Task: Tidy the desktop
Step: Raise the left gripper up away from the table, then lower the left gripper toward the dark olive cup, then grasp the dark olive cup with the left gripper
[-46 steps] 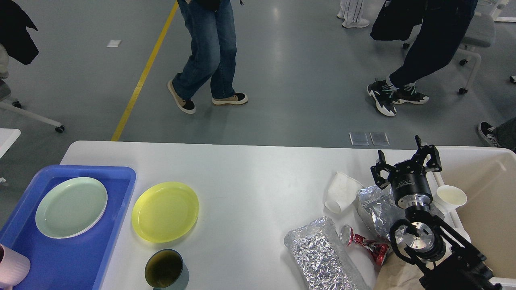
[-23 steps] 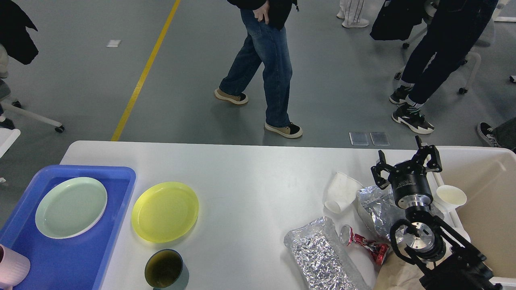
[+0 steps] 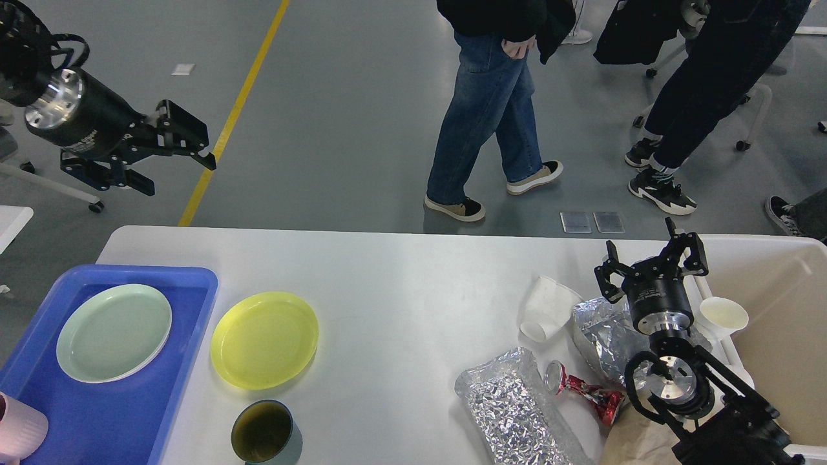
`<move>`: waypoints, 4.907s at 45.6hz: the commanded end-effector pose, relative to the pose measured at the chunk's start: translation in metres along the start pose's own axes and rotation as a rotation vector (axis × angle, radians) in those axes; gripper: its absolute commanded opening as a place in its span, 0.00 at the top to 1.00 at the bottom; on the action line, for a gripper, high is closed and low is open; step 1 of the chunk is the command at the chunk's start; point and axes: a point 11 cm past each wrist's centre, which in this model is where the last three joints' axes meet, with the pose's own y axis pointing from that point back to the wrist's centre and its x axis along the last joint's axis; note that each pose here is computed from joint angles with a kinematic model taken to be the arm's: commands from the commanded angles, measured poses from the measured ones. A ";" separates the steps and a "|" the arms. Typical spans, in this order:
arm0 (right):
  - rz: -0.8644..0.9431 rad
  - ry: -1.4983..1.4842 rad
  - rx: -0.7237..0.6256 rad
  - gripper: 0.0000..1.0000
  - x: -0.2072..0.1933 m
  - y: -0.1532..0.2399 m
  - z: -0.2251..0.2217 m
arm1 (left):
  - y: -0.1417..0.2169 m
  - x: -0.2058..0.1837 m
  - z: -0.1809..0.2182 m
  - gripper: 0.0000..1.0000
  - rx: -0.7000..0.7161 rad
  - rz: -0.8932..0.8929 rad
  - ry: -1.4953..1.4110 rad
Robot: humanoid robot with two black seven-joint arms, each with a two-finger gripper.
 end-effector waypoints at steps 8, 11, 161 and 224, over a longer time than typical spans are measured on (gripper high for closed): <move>-0.001 -0.003 -0.001 0.00 -0.001 0.000 0.001 | -0.041 -0.002 0.008 0.03 0.203 0.096 -0.098; -0.002 -0.003 0.000 0.00 -0.001 0.000 0.001 | -0.044 -0.007 0.002 0.03 0.231 0.076 -0.101; -0.002 -0.002 0.000 0.00 -0.001 0.000 0.001 | -0.189 -0.250 -0.046 0.09 0.471 -0.400 -0.351; -0.002 -0.003 0.001 0.00 -0.001 0.000 0.000 | -0.202 -0.262 -0.063 1.00 0.510 -0.346 -0.378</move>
